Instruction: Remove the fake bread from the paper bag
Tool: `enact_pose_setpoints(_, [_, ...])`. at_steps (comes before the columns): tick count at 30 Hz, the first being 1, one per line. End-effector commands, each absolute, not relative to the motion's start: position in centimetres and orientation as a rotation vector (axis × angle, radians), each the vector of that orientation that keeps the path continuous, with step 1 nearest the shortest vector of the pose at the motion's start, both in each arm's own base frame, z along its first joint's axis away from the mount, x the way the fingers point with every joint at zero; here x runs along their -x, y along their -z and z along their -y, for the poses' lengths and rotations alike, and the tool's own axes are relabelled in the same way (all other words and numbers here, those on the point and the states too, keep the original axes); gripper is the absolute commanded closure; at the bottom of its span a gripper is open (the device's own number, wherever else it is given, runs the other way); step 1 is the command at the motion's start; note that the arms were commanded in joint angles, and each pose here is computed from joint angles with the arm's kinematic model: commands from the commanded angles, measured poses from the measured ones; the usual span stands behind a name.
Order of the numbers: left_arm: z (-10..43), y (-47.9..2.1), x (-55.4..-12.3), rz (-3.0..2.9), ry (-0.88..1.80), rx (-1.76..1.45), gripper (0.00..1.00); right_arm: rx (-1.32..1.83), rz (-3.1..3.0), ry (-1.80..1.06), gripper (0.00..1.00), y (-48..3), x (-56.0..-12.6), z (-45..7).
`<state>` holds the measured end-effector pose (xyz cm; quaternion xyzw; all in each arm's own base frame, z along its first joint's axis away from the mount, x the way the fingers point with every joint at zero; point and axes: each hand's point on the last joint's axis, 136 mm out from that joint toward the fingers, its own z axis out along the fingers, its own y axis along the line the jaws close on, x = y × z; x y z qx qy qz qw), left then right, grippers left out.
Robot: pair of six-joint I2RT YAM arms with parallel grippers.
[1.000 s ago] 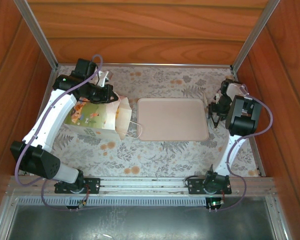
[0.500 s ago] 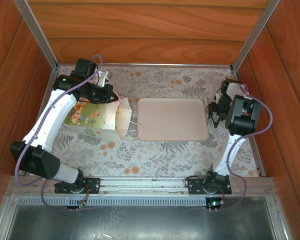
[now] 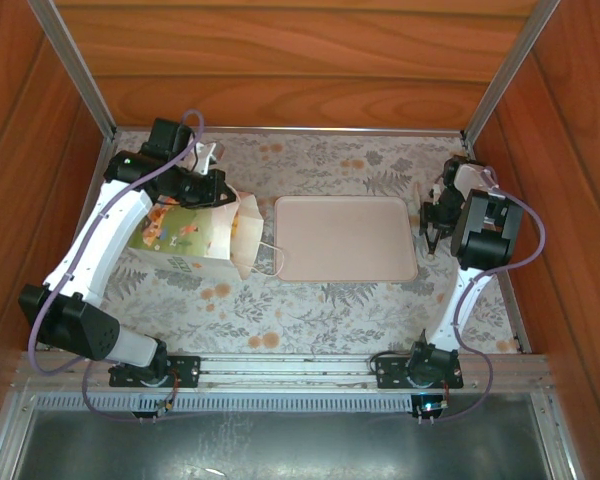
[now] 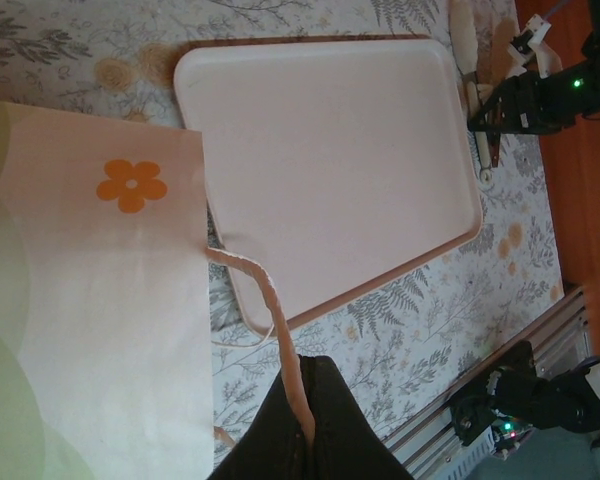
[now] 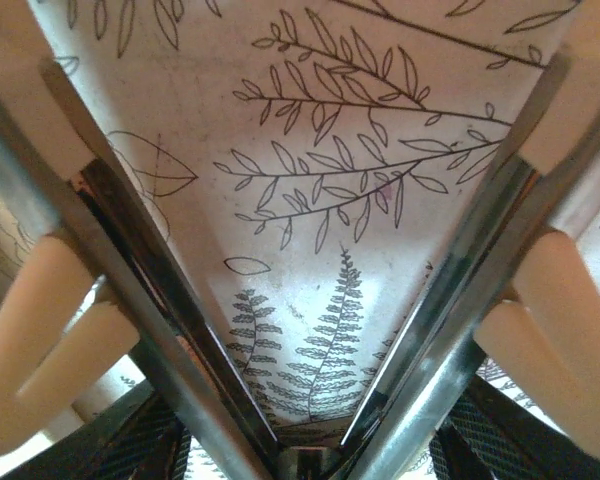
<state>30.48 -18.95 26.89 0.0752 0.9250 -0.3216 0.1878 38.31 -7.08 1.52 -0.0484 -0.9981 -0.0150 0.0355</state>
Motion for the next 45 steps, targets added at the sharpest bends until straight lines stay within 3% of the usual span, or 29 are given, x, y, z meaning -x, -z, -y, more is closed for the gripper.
enact_pose_setpoints(1, [18.9,-27.5,-30.4,-2.577,0.902,-0.215,0.95,0.133,3.141,0.128,0.40,-3.0,-39.4,5.8])
enact_pose_setpoints(10, [18.5,-27.9,-30.5,-2.560,0.871,-0.219,0.95,0.218,3.271,0.202,0.47,-9.3,-36.9,4.0])
enact_pose_setpoints(22, [18.7,-28.0,-30.9,-2.559,0.879,-0.222,0.95,0.227,3.287,0.257,0.56,-11.7,-34.9,3.0])
enact_pose_setpoints(25, [18.8,-27.9,-30.9,-2.563,0.878,-0.221,0.95,0.234,3.323,0.278,0.51,-12.5,-35.1,2.8])
enact_pose_setpoints(30, [18.9,-27.8,-30.9,-2.565,0.886,-0.224,0.95,0.299,3.224,0.061,0.51,-10.0,-33.2,5.0])
enact_pose_setpoints(38, [18.9,-28.0,-30.9,-2.559,0.890,-0.231,0.95,0.244,3.005,0.095,0.49,-4.5,-30.3,4.7])
enact_pose_setpoints(45, [18.9,-28.0,-30.7,-2.557,0.892,-0.235,0.95,0.239,2.952,-0.044,0.44,-1.9,-30.1,6.4])
